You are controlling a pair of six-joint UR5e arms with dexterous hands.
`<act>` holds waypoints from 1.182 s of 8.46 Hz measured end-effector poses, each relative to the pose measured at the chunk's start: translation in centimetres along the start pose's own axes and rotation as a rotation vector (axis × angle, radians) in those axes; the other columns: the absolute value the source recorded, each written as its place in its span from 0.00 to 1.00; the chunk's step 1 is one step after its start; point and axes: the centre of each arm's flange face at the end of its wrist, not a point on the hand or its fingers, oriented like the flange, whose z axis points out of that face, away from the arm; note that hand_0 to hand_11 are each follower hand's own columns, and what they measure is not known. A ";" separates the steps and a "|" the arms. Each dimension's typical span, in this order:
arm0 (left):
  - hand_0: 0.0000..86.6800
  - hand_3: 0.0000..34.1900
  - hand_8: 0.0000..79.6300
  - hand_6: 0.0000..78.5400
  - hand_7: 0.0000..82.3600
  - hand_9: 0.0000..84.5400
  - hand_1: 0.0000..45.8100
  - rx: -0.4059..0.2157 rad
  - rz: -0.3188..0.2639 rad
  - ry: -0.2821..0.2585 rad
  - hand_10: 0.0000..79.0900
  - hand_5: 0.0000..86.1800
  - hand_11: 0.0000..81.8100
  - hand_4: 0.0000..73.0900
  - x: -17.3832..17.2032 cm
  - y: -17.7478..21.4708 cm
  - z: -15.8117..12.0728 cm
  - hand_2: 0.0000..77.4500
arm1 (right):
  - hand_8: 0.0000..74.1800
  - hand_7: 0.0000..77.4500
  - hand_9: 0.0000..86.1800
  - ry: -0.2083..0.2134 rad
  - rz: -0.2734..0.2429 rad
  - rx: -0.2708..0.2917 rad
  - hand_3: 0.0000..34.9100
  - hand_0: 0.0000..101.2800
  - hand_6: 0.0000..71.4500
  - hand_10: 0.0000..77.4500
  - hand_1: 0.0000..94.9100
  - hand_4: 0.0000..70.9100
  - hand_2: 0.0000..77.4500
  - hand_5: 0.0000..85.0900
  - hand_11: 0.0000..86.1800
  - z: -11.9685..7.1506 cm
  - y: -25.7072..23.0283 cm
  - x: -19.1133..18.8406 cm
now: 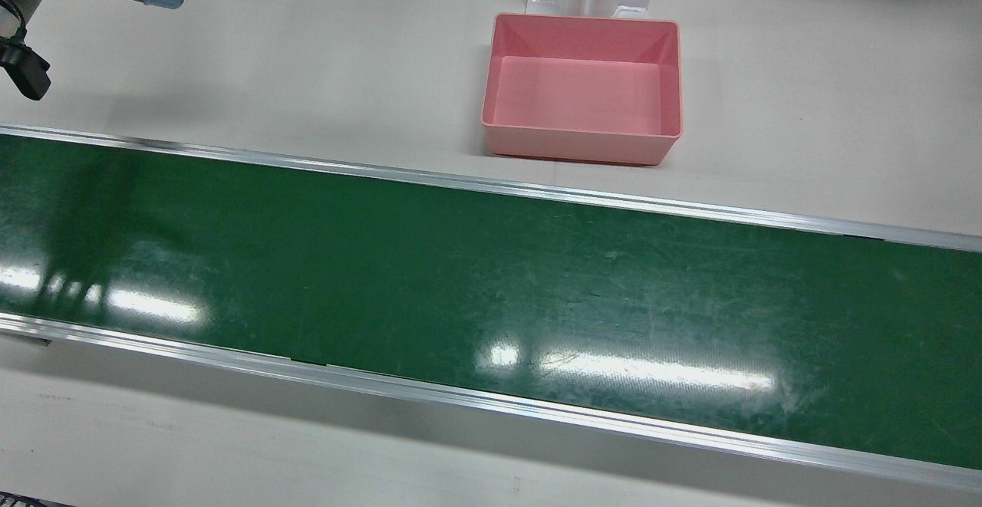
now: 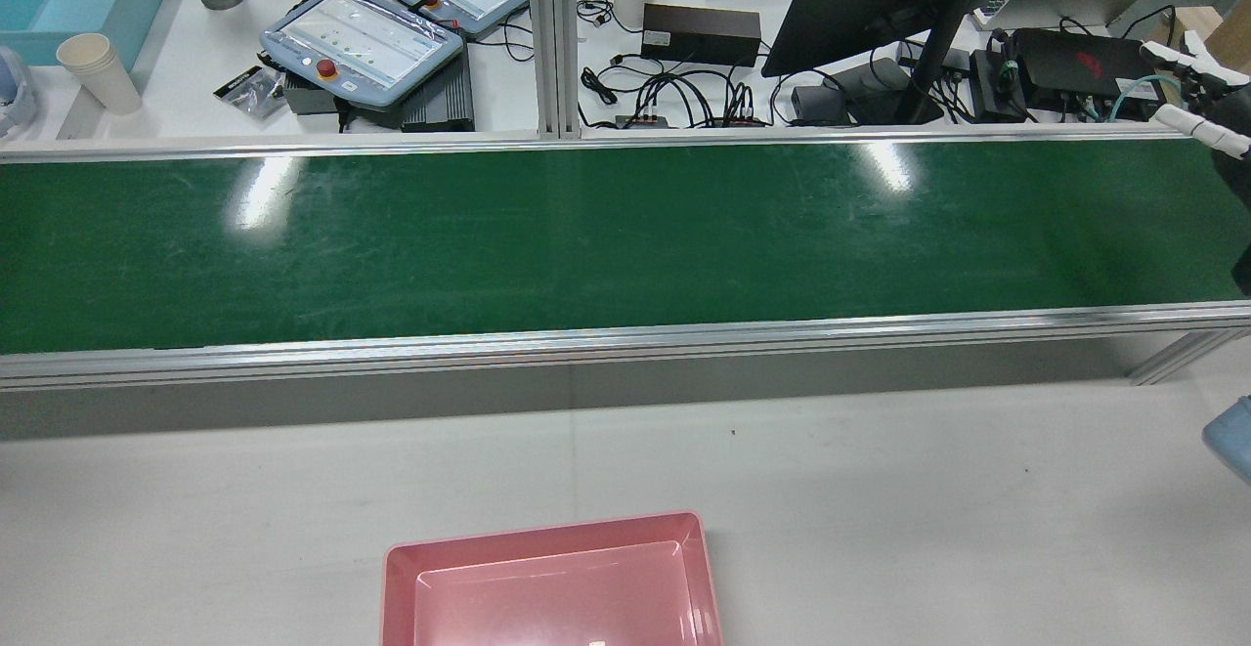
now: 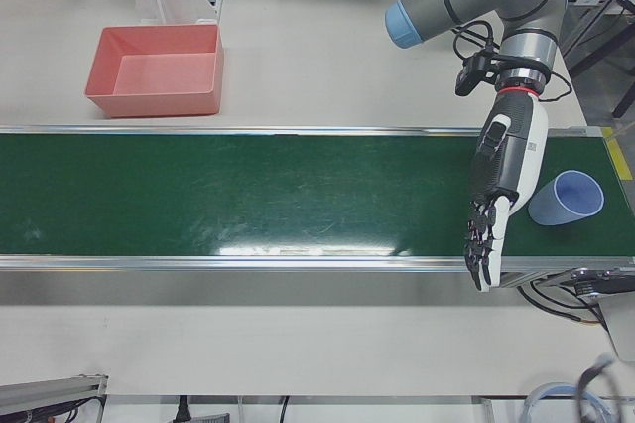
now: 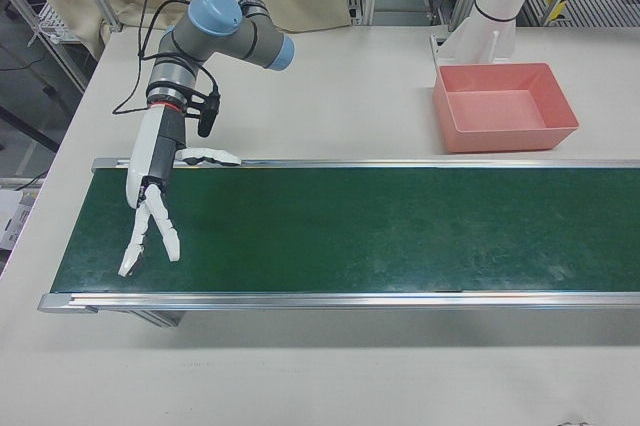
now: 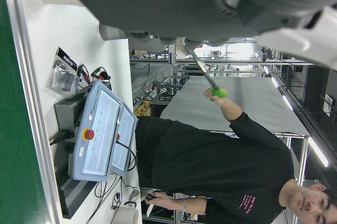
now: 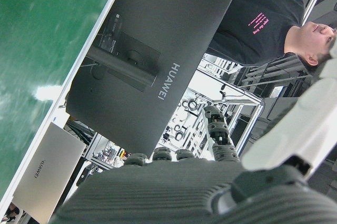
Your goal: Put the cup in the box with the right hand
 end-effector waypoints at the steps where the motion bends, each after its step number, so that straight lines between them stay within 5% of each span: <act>1: 0.00 0.00 0.00 0.01 0.01 0.00 0.01 0.000 0.000 0.000 0.00 0.01 0.00 0.01 0.0 0.0 0.0 0.01 | 0.02 0.03 0.03 0.000 0.000 0.000 0.00 0.29 0.01 0.01 0.09 0.00 0.16 0.03 0.01 0.0 0.0 0.0; 10: 0.00 0.00 0.00 0.00 0.01 0.00 0.01 0.000 0.000 0.000 0.00 0.01 0.00 0.01 0.0 0.0 0.0 0.01 | 0.03 0.03 0.04 -0.008 0.003 0.000 0.00 0.28 0.01 0.01 0.09 0.00 0.18 0.02 0.01 0.0 0.0 -0.4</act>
